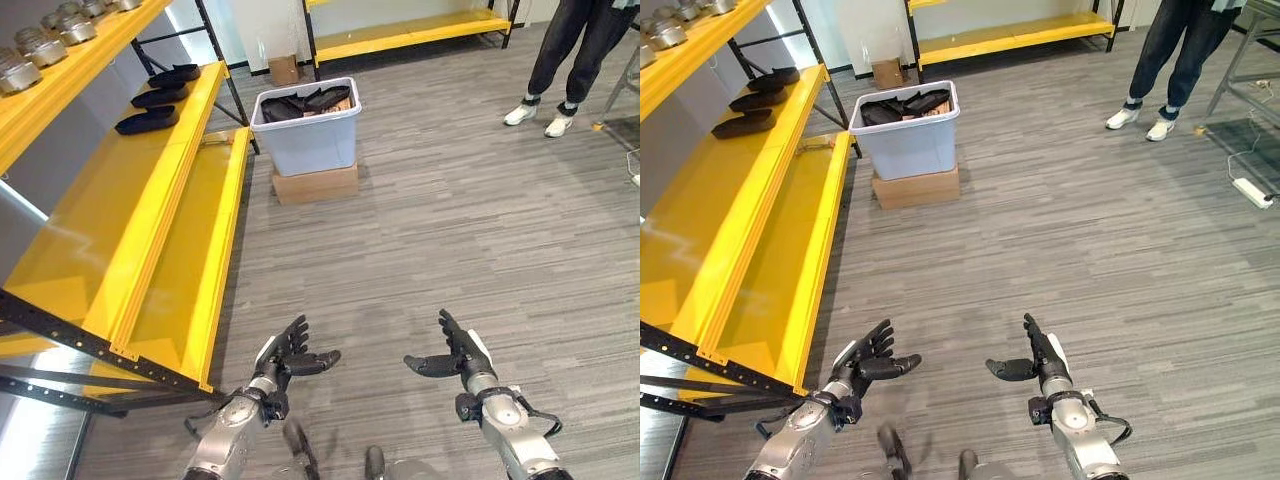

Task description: Move parts from the plastic box to the shelf.

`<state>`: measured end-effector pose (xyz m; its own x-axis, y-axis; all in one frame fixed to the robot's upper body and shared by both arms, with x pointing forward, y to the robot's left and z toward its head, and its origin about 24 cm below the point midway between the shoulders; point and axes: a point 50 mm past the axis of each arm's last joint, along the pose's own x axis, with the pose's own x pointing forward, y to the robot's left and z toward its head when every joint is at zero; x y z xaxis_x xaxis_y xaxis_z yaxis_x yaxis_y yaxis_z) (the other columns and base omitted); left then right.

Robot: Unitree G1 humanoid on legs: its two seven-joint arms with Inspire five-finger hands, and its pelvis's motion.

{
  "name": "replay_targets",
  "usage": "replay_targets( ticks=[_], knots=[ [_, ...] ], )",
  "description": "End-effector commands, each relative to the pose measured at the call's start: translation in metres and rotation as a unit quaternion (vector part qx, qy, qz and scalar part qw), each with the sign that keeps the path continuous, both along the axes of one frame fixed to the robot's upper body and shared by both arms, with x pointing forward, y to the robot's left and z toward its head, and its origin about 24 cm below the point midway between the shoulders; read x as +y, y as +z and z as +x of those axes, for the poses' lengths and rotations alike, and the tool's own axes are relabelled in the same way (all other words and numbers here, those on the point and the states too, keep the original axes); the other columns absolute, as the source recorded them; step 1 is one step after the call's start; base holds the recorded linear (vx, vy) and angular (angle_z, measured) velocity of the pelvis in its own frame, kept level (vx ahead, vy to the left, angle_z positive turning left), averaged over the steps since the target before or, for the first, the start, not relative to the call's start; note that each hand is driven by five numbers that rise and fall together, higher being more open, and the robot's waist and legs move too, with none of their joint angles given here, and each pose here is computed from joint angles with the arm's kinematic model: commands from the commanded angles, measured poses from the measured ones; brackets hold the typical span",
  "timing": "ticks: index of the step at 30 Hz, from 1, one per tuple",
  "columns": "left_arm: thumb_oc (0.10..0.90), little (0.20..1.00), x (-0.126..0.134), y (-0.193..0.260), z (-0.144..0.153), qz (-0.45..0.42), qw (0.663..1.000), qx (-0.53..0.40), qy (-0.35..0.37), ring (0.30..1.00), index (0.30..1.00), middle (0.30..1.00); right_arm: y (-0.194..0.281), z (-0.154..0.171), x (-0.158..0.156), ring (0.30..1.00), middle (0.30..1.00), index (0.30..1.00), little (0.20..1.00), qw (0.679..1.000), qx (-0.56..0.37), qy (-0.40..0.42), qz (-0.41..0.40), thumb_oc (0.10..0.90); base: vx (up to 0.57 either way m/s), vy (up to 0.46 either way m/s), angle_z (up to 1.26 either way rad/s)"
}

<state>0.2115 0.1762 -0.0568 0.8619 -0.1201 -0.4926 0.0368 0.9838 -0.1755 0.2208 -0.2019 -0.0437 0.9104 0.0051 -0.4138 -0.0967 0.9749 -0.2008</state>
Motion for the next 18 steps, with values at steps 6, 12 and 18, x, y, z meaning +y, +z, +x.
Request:
replay_targets(
  ticks=[6,12,18],
  knots=[
    [0.9,1.0,0.0071,0.0458,0.044,-0.003,0.991,-0.131,0.019,1.0,1.0,1.0,0.0398,0.0296,0.011,1.0,1.0,1.0,1.0,0.994,-0.105,0.038,0.022,0.9,0.16,0.06,-0.32],
    [0.9,1.0,0.0089,0.0474,0.0429,-0.001,0.991,-0.135,0.017,1.0,1.0,1.0,0.04,0.029,0.0089,1.0,1.0,1.0,1.0,0.994,-0.103,0.028,0.023,0.9,0.16,0.037,0.08],
    [0.9,1.0,0.0123,0.0448,0.0371,0.0,0.991,-0.131,0.021,1.0,1.0,1.0,0.0393,0.0289,0.0121,1.0,1.0,1.0,1.0,0.994,-0.102,0.033,0.023,0.9,0.14,0.017,0.26]
  ],
)
